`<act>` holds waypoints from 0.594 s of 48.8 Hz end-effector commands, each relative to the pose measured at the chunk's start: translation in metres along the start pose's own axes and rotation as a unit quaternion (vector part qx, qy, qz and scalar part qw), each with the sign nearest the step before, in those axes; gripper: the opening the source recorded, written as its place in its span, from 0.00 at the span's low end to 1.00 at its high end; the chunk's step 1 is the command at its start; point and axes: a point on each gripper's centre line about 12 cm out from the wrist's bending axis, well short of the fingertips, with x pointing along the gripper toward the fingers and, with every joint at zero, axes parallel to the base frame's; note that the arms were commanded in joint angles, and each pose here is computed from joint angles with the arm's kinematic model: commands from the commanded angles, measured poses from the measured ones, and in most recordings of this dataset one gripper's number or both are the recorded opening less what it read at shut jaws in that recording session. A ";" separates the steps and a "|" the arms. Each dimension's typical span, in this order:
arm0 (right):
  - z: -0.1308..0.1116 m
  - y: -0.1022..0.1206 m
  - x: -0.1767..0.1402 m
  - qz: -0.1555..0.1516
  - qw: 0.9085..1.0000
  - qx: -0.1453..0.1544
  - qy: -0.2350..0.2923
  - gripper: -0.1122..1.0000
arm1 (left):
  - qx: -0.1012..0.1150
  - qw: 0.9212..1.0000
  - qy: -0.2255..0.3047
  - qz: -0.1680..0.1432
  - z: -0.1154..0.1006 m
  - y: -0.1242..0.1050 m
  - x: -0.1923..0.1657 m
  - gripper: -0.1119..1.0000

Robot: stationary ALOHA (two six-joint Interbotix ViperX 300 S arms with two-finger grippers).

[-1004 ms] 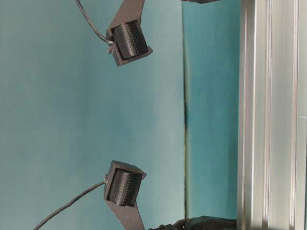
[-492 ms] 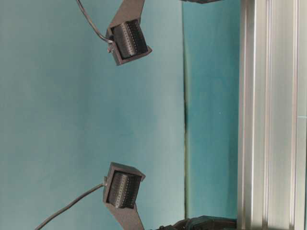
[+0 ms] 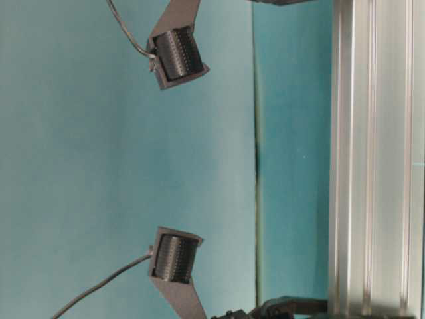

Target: Lift the metal rail with both hands and move it towards you.

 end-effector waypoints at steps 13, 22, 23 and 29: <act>0.002 -0.005 0.001 0.006 1.000 0.026 -0.003 0.99 | 0.006 1.000 -0.010 -0.003 0.003 -0.002 -0.004 0.87; 0.001 -0.005 0.001 0.005 1.000 0.023 -0.003 0.99 | 0.006 1.000 -0.010 -0.003 0.003 -0.002 -0.004 0.88; 0.002 -0.005 0.001 0.006 1.000 0.023 -0.003 0.99 | 0.006 1.000 -0.010 -0.003 0.003 -0.002 -0.004 0.89; 0.002 -0.005 0.001 0.006 1.000 0.023 -0.004 0.99 | 0.005 1.000 -0.010 -0.003 0.003 -0.002 -0.004 0.91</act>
